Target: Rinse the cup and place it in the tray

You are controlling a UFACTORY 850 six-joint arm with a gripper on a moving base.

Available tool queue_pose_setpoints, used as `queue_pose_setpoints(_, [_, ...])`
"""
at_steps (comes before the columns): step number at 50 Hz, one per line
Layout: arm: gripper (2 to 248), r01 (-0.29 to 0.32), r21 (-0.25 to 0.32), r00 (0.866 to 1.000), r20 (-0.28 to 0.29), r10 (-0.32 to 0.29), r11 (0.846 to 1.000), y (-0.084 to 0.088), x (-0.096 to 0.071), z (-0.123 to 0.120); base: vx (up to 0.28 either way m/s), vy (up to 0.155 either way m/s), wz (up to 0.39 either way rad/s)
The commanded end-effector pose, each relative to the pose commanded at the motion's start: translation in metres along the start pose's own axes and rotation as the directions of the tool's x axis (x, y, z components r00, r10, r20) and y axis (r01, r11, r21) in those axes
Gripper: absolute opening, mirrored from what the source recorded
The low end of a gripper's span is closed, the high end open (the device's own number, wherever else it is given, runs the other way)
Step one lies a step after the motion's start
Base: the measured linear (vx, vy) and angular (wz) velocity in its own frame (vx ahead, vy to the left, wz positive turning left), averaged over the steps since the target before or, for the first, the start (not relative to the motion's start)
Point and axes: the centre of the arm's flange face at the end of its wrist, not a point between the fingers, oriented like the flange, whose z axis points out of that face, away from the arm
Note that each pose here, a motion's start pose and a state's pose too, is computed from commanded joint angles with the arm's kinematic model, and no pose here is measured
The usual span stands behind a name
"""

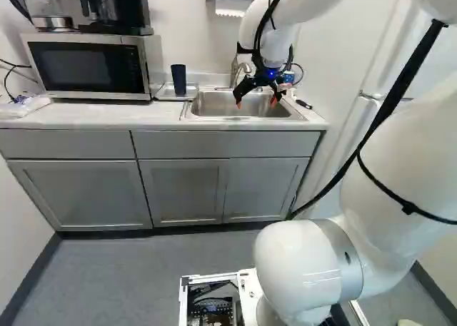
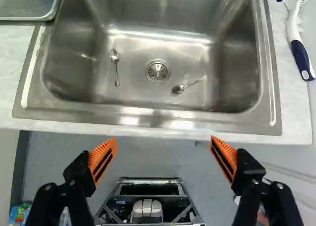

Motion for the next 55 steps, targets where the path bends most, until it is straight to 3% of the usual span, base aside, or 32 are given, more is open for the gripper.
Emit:
queue_pose_setpoints(36, [247,0.000,0.000,1.000,0.000,0.000,1.000,0.0000,0.0000,0.0000,-0.126,0.045,0.001])
queue_pose_setpoints(55, [247,0.000,0.000,1.000,0.000,0.000,1.000,0.0000,0.0000,0.0000,0.001,0.001,0.001])
